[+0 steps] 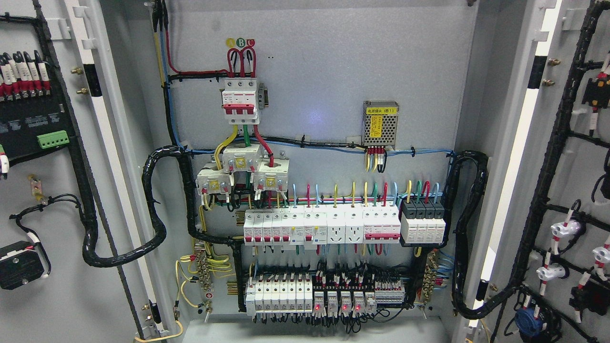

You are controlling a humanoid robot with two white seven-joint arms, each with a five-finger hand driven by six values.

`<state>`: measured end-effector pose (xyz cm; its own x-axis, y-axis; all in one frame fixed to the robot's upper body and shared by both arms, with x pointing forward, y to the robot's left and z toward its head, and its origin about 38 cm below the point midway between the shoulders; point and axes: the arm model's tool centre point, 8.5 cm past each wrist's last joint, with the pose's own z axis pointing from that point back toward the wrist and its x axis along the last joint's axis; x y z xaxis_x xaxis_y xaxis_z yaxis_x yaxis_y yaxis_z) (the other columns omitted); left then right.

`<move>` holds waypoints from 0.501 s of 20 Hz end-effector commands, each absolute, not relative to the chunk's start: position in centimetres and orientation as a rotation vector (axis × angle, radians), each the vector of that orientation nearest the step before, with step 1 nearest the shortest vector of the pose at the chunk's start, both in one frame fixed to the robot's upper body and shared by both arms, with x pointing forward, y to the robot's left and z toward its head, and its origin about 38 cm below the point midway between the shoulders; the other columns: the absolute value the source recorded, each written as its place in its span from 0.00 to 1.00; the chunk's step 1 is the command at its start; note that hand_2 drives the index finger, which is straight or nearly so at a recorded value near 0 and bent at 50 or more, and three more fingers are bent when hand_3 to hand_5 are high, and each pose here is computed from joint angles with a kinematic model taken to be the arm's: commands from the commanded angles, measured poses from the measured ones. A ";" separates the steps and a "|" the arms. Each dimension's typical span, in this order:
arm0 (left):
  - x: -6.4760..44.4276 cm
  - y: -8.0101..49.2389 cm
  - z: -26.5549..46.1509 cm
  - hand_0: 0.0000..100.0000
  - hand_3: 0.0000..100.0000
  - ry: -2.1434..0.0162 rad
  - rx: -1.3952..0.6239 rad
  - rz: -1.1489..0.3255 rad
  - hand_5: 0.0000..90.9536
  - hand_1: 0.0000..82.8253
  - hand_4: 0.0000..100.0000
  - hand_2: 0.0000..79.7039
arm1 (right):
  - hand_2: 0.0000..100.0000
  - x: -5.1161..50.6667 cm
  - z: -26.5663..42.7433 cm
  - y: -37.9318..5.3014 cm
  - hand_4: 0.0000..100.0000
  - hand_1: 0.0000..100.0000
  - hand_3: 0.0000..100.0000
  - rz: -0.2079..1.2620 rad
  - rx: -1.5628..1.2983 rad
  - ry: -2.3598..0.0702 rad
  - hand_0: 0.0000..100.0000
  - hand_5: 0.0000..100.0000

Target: Open door with both hands

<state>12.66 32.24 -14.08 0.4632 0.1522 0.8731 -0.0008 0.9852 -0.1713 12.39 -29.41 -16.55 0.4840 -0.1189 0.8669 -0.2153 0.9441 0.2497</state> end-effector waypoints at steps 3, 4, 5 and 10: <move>-2.8 29.7 -23.8 0.00 0.00 -0.515 -0.061 0.214 0.00 0.00 0.00 0.00 | 0.00 2.0 -23.2 -28.6 0.00 0.00 0.00 -0.055 0.285 -0.639 0.19 0.00; -3.9 29.6 -24.0 0.00 0.00 -0.475 -0.050 0.220 0.00 0.00 0.00 0.00 | 0.00 1.7 -23.6 -28.4 0.00 0.00 0.00 -0.067 0.278 -0.604 0.19 0.00; -4.8 29.4 -24.3 0.00 0.00 -0.436 -0.043 0.226 0.00 0.00 0.00 0.00 | 0.00 1.4 -23.8 -28.2 0.00 0.00 0.00 -0.079 0.274 -0.573 0.19 0.00; -8.0 27.5 -24.7 0.00 0.00 -0.251 -0.045 0.163 0.00 0.00 0.00 0.00 | 0.00 0.4 -24.1 -27.9 0.00 0.00 0.00 -0.079 0.272 -0.523 0.19 0.00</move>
<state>5.26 30.42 -22.13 0.7374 0.1831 0.6501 -0.1160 0.9826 -0.1451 8.49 -28.92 -21.53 0.6879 -0.1252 0.7149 -0.1066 0.9569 0.2702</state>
